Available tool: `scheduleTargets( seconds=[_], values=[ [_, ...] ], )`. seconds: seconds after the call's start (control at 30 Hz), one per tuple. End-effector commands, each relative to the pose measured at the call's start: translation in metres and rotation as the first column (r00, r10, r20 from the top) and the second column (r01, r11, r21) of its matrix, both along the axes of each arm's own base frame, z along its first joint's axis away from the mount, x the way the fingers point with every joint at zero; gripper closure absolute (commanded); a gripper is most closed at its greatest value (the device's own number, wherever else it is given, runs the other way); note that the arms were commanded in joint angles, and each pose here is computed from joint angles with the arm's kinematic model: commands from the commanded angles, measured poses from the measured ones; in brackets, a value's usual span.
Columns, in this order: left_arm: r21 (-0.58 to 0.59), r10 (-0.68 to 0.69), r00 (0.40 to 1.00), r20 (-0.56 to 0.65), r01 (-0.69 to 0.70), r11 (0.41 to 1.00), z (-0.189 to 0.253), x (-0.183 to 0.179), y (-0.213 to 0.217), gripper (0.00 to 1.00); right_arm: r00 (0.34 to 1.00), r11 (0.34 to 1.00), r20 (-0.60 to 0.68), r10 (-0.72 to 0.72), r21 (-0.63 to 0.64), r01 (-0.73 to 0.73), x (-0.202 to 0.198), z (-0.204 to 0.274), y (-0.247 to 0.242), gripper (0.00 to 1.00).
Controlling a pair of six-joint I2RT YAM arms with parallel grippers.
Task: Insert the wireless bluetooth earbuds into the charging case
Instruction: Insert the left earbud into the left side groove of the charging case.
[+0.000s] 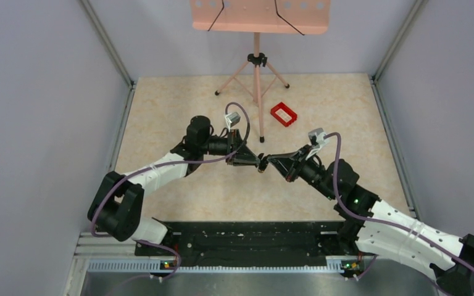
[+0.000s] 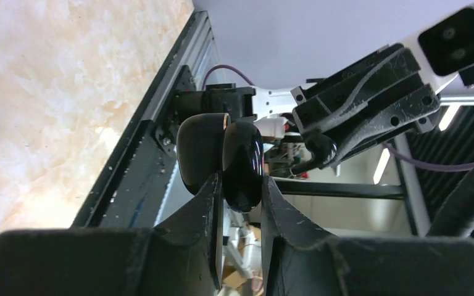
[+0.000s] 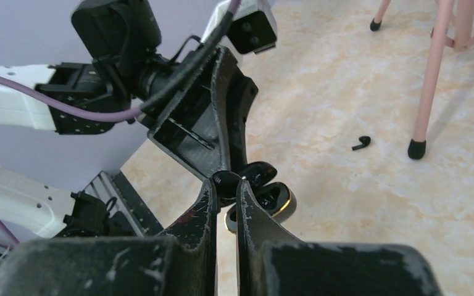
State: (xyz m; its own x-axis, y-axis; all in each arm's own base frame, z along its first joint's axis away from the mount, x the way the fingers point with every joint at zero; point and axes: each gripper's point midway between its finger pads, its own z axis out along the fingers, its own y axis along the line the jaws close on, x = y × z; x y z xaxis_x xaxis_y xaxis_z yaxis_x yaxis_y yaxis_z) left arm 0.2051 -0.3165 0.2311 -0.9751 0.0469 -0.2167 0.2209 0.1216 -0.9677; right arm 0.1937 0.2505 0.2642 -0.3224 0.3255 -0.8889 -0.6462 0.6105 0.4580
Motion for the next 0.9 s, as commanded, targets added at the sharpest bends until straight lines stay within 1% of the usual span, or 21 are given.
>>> scheduleTargets(
  seconds=[0.0, 0.27, 0.67, 0.87],
  values=[
    [-0.096, 0.019, 0.999, -0.038, -0.023, 0.995, 0.028, 0.004, -0.004, 1.0, 0.992, 0.99, 0.122, 0.039, 0.127, -0.055, -0.007, 0.053, 0.008, 1.0],
    [-0.12, 0.008, 0.993, -0.116, -0.022, 0.992, 0.033, 0.006, -0.007, 1.0, 0.994, 0.992, 0.104, 0.039, 0.114, -0.051, -0.008, 0.043, 0.006, 1.0],
    [-0.128, -0.001, 0.991, -0.134, -0.016, 0.992, 0.031, 0.006, -0.007, 1.0, 0.998, 0.996, 0.062, 0.005, 0.092, -0.011, 0.0, 0.017, 0.005, 1.0],
    [-0.161, -0.021, 0.987, -0.159, -0.005, 0.987, 0.033, 0.003, -0.006, 1.0, 0.999, 0.995, 0.052, -0.01, 0.1, 0.005, 0.002, 0.014, 0.004, 1.0]
  ],
)
